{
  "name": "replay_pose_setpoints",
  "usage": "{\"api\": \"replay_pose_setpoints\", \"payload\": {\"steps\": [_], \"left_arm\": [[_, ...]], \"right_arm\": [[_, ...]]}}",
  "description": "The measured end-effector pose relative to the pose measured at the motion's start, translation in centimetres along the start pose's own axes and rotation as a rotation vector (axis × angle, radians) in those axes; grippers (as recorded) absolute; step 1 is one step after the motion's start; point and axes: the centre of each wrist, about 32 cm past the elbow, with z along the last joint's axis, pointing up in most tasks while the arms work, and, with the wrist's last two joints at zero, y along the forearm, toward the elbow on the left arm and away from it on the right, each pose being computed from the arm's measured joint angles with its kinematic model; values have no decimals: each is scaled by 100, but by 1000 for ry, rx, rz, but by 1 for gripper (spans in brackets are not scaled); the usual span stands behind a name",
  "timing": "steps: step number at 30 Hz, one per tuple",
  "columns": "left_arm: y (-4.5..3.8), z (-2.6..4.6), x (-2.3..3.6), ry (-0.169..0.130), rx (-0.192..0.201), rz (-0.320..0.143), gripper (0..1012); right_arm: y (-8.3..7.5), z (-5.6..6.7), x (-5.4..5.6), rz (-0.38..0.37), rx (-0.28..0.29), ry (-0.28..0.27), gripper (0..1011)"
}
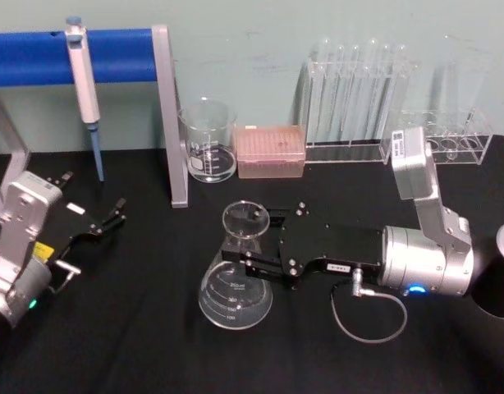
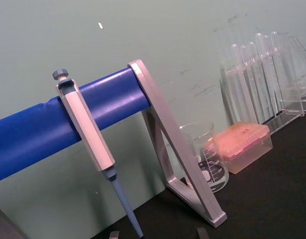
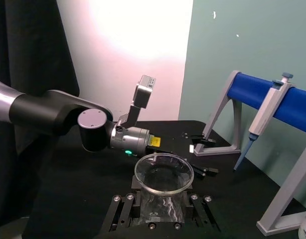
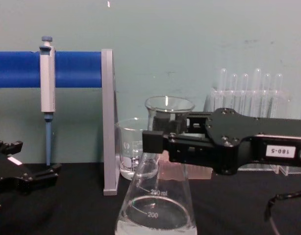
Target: Grasp the erlenmeyer flask with one hand, shake it three times, then place it back.
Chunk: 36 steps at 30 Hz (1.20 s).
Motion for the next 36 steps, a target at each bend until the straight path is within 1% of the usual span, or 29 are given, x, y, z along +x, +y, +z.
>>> {"api": "replay_pose_setpoints", "payload": {"steps": [5, 9, 10, 12, 13, 14, 15, 16, 17, 18, 19, 20, 21, 25, 26, 30, 31, 35, 36], "left_arm": [[0, 0, 0, 0, 0, 0, 1001], [0, 0, 0, 0, 0, 0, 1001], [0, 0, 0, 0, 0, 0, 1001], [0, 0, 0, 0, 0, 0, 1001], [0, 0, 0, 0, 0, 0, 1001], [0, 0, 0, 0, 0, 0, 1001], [0, 0, 0, 0, 0, 0, 1001], [0, 0, 0, 0, 0, 0, 1001], [0, 0, 0, 0, 0, 0, 1001], [0, 0, 0, 0, 0, 0, 1001], [0, 0, 0, 0, 0, 0, 1001], [0, 0, 0, 0, 0, 0, 1001], [0, 0, 0, 0, 0, 0, 1001], [0, 0, 0, 0, 0, 0, 1001], [0, 0, 0, 0, 0, 0, 1001], [0, 0, 0, 0, 0, 0, 1001], [0, 0, 0, 0, 0, 0, 1001], [0, 0, 0, 0, 0, 0, 1001], [0, 0, 0, 0, 0, 0, 1001]], "right_arm": [[4, -8, 5, -27, 2, 4, 450], [15, -16, 8, -76, 6, 8, 450], [13, -19, 9, -107, 9, 11, 450], [12, -21, 11, -143, 13, 15, 450], [9, -23, 10, -184, 14, 19, 450], [8, -24, 10, -203, 14, 21, 450], [3, -26, 13, -253, 17, 25, 450], [3, -26, 13, -253, 17, 25, 450], [-2, -30, 17, -296, 19, 26, 450], [-4, -33, 19, -318, 20, 26, 450], [-11, -38, 26, -362, 22, 27, 450], [-16, -38, 31, -382, 22, 27, 450], [-30, -39, 42, -424, 23, 26, 450], [-51, -48, 58, -496, 20, 21, 450], [-64, -52, 64, -532, 16, 15, 450], [-83, -66, 64, -619, 7, 4, 450], [-87, -71, 62, -658, 4, 0, 450], [-95, -82, 57, -725, 1, 0, 450], [-101, -90, 54, -767, -1, 1, 450]]}}
